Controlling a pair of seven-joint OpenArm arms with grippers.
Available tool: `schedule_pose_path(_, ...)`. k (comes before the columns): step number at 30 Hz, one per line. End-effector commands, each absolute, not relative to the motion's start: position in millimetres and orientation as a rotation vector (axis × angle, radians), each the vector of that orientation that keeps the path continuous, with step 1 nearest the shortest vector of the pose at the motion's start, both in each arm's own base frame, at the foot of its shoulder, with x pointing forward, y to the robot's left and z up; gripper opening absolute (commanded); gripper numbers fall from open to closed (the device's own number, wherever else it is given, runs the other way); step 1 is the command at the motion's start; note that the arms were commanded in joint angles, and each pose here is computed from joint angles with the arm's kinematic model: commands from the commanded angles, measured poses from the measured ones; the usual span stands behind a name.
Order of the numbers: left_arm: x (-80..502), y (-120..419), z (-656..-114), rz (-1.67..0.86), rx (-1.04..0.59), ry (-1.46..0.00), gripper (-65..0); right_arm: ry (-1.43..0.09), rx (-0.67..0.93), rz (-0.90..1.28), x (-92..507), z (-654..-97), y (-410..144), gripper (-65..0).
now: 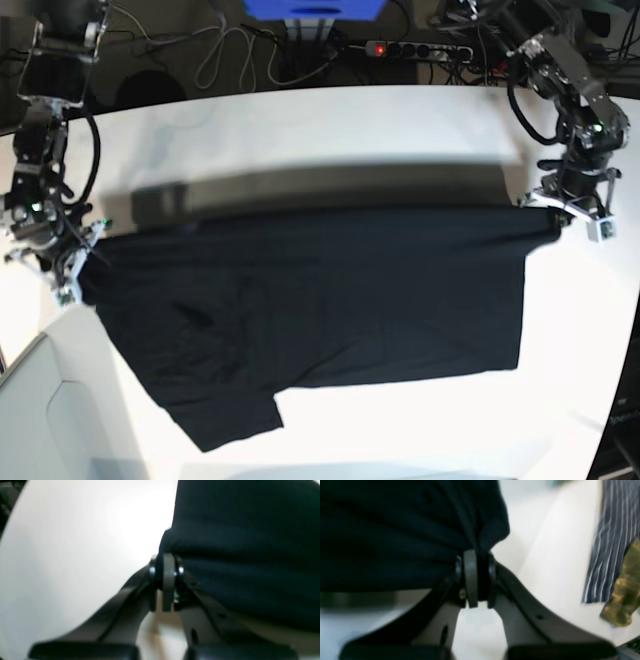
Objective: Fold the T-shirt properly
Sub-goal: 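Lay the shoulder edge down and open both grippers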
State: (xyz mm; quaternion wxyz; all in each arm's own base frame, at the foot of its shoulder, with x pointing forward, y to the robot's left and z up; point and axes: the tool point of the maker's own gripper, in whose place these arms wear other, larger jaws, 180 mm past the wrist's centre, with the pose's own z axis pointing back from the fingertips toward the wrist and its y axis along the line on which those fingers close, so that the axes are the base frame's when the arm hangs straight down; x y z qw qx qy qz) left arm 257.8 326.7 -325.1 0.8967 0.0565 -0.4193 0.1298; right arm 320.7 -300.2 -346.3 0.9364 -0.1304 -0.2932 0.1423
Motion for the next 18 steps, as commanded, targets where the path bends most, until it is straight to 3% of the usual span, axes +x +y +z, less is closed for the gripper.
schedule_pose_path(1,258,332,-317,0.276,0.142,-0.900,-65.0,-0.625,-0.303,0.299,323,-335,-309,-64.8)
schedule_pose_path(7,223,325,-346,0.274,0.133,-0.796,-65.0,-0.552,-0.276,0.333,281,-365,-298,-64.8)
schedule_pose_path(18,161,319,-366,0.238,0.167,-0.686,-65.0,-0.512,-0.316,0.322,208,-358,-299,-64.8)
